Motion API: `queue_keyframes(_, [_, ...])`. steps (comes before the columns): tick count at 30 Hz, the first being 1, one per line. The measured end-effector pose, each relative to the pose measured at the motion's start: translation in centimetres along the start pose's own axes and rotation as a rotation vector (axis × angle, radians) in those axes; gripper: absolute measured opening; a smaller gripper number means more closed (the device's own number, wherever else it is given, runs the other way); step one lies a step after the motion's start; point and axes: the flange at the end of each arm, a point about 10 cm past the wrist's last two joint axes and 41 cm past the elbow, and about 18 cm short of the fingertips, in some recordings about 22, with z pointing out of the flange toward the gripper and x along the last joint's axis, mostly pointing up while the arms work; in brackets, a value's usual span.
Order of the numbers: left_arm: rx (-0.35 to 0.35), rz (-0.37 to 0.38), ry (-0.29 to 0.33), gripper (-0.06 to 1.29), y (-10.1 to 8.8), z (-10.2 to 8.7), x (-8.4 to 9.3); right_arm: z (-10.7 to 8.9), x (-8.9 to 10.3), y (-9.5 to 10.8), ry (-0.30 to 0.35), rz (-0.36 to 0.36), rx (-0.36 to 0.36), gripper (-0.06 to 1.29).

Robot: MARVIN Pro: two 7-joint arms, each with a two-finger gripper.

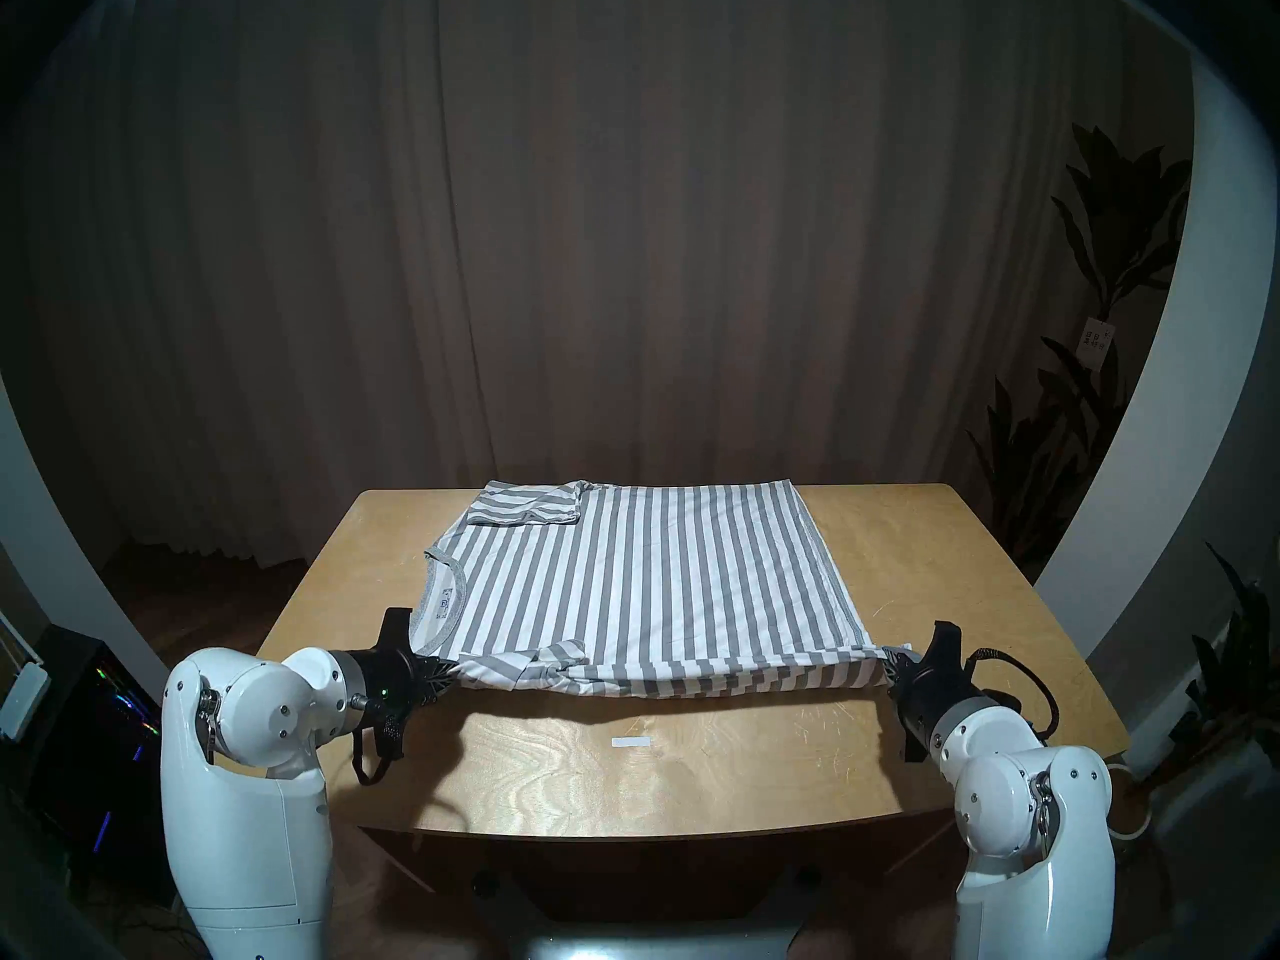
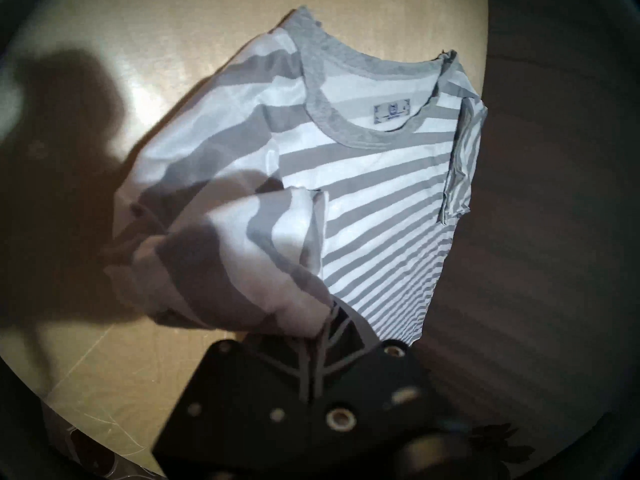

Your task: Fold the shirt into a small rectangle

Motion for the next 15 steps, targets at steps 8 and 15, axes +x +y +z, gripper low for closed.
queue_keyframes(8, [-0.044,0.048,-0.005,-0.02,2.6,0.8,0.7,2.2,-0.2,-1.2,-0.013,-0.026,0.037,-0.03])
queue_keyframes(15, [-0.084,0.08,0.016,-0.02,4.6,1.3,1.8,4.2,-1.1,-1.8,-0.029,-0.04,0.053,-0.03])
